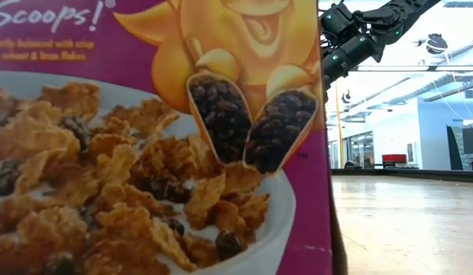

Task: Pick & Place Kitchen Items
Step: Put the black spice bottle into the orange basket

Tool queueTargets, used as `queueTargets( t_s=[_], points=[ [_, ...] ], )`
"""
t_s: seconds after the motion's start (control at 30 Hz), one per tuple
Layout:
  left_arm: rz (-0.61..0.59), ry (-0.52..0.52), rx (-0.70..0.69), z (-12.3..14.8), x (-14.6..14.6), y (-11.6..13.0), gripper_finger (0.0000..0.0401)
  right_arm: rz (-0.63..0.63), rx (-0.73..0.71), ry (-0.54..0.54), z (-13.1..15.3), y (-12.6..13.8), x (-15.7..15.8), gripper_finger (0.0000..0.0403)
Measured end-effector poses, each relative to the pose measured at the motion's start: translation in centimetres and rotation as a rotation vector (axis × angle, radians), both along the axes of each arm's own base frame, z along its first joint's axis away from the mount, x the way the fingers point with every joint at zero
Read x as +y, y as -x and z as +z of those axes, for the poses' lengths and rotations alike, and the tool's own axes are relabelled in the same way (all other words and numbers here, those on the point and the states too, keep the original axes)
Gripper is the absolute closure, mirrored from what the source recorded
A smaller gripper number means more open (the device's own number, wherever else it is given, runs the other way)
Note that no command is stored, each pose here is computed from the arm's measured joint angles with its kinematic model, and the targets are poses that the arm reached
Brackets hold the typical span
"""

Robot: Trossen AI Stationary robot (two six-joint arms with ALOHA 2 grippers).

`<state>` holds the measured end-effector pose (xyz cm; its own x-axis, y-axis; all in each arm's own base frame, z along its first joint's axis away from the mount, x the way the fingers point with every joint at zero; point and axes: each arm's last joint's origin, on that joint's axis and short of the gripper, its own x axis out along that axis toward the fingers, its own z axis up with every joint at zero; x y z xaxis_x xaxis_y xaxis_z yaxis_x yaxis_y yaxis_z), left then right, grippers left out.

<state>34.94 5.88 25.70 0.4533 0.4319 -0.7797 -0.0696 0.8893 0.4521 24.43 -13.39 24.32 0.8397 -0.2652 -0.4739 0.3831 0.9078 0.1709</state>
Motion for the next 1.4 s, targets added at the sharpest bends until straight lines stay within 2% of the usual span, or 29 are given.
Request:
queueTargets(
  t_s=[0.23, 0.47, 0.57, 0.77, 1.0, 1.23, 1.4],
  points=[
    [0.104, 0.118, 0.059, 2.1, -2.7, 3.5, 0.0203, 0.002, 0.001, 0.004, 0.0, 0.0, 0.0, 0.0271],
    [0.109, 0.358, 0.033, 4.5, -6.5, 6.4, 0.0203, 0.003, 0.002, 0.006, 0.0, 0.0, 0.0, 0.0271],
    [0.135, 0.416, 0.014, 5.2, -8.1, 7.4, 0.0203, 0.004, 0.002, 0.007, 0.0, 0.0, 0.0, 0.0271],
    [0.222, 0.484, 0.037, 5.5, -10.7, 9.0, 0.0203, 0.012, 0.007, 0.022, 0.0, 0.0, 0.0, 0.0271],
    [0.442, 0.532, 0.105, 5.1, -13.0, 11.0, 0.0203, 0.014, 0.008, 0.025, 0.0, 0.0, 0.0, 0.0271],
    [0.485, 0.552, 0.090, 5.1, -15.1, 11.9, 0.0203, 0.014, 0.008, 0.025, 0.0, 0.0, 0.0, 0.0271],
    [0.529, 0.519, 0.040, 5.1, -16.4, 12.6, 0.0203, 0.014, 0.008, 0.025, 0.0, 0.0, 0.0, 0.0271]
  ],
)
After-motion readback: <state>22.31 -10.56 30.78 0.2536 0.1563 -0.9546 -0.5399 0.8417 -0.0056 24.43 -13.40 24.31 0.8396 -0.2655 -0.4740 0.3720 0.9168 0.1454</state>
